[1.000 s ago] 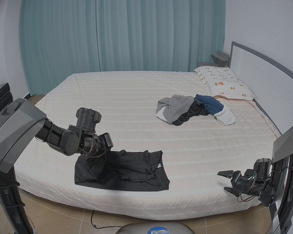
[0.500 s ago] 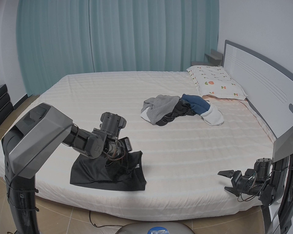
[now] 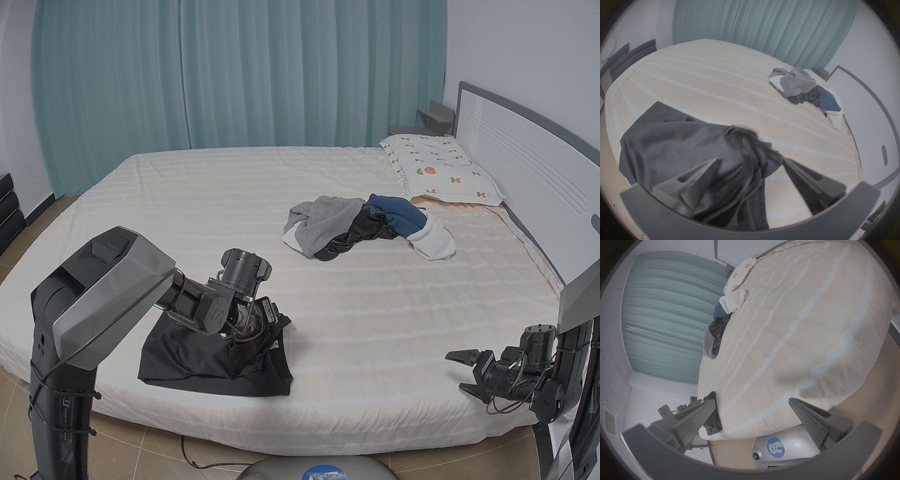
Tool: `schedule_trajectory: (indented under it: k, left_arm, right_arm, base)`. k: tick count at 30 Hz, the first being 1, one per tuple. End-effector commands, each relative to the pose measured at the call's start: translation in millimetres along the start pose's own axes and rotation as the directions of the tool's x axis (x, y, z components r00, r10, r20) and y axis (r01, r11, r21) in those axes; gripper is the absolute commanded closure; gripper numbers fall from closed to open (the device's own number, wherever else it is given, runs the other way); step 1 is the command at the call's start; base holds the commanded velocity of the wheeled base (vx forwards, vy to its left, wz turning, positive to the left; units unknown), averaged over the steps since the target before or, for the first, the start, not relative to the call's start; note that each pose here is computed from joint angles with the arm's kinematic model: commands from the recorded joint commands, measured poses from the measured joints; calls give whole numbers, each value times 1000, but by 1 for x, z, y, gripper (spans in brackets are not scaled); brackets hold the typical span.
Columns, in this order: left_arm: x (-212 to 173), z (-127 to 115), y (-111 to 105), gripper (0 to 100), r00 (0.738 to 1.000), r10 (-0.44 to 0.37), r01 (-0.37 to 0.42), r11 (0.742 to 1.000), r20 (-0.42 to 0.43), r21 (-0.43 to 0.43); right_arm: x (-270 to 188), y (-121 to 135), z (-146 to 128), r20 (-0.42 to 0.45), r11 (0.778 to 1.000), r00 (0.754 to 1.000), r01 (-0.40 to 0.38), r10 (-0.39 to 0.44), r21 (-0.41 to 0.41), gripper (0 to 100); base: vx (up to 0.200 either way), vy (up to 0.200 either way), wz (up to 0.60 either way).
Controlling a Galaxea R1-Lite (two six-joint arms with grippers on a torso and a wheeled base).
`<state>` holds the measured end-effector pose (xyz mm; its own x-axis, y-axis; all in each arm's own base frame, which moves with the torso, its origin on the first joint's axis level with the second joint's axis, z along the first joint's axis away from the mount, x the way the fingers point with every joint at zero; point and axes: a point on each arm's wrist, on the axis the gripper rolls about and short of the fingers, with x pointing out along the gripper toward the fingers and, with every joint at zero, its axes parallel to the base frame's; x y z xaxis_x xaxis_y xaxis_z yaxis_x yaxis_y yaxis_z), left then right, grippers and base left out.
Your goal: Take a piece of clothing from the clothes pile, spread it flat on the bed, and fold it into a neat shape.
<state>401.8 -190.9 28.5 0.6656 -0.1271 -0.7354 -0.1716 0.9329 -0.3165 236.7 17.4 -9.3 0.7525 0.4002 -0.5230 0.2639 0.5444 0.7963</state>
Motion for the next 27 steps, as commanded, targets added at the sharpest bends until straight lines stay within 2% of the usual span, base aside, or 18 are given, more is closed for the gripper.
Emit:
schedule_trajectory:
  k: [1, 8, 12, 16, 17, 19, 21, 22, 23, 24, 27]
  left_arm:
    - [-8, -3, 0, 0, 1000, 14, -14, 1000, -22, -1]
    - [-54, 8, 8, 0, 1000, -5, 4, 995, -8, -97]
    - [-84, 19, 26, 0, 1000, -26, 25, 990, -2, -142]
    - [-95, 20, 46, 0, 999, -38, 30, 979, -35, -202]
    - [-99, 24, 61, 0, 996, -74, 55, 958, -57, -282]
    - [-102, 28, 72, 0, 992, -103, 74, 936, -68, -343]
    - [-102, 28, 72, 0, 992, -103, 74, 936, -68, -343]
    - [-108, 35, 93, 0, 983, -163, 109, 887, -84, -448]
    - [-109, 35, 97, 0, 982, -168, 111, 882, -87, -457]
    - [-111, 35, 107, 0, 977, -188, 118, 867, -98, -484]
    - [-110, 37, 118, 0, 976, -193, 115, 850, -101, -515]
  right_arm:
    - [0, 1, 0, 5, 1000, 1000, -7, 7, -3, 0]
    - [0, 0, 0, 4, 1000, 1000, -6, 6, -2, 0]
    - [0, 0, 0, 4, 1000, 1000, -6, 6, -2, 0]
    - [1, -1, 0, 2, 1000, 1000, 0, 0, -2, 0]
    - [2, -1, 0, 5, 1000, 1000, 4, -4, -3, 0]
    - [2, -1, 0, 6, 1000, 1000, 5, -5, -8, 0]
    - [2, -1, 0, 6, 1000, 1000, 5, -5, -8, 0]
    - [2, 2, -3, 5, 999, 1000, 3, -3, -54, 0]
    - [2, 2, -4, 4, 998, 1000, 3, -3, -59, 0]
    - [5, 5, -6, 7, 997, 1000, 5, -4, -77, 0]
    - [9, 9, -12, 13, 995, 1000, 11, -10, -96, 0]
  base:
    - [0, 0, 0]
    - [0, 0, 0]
    - [0, 0, 0]
    - [0, 0, 0]
    - [0, 0, 0]
    - [0, 0, 0]
    - [0, 0, 0]
    - [0, 0, 0]
    - [0, 0, 0]
    - [0, 0, 0]
    - [0, 0, 0]
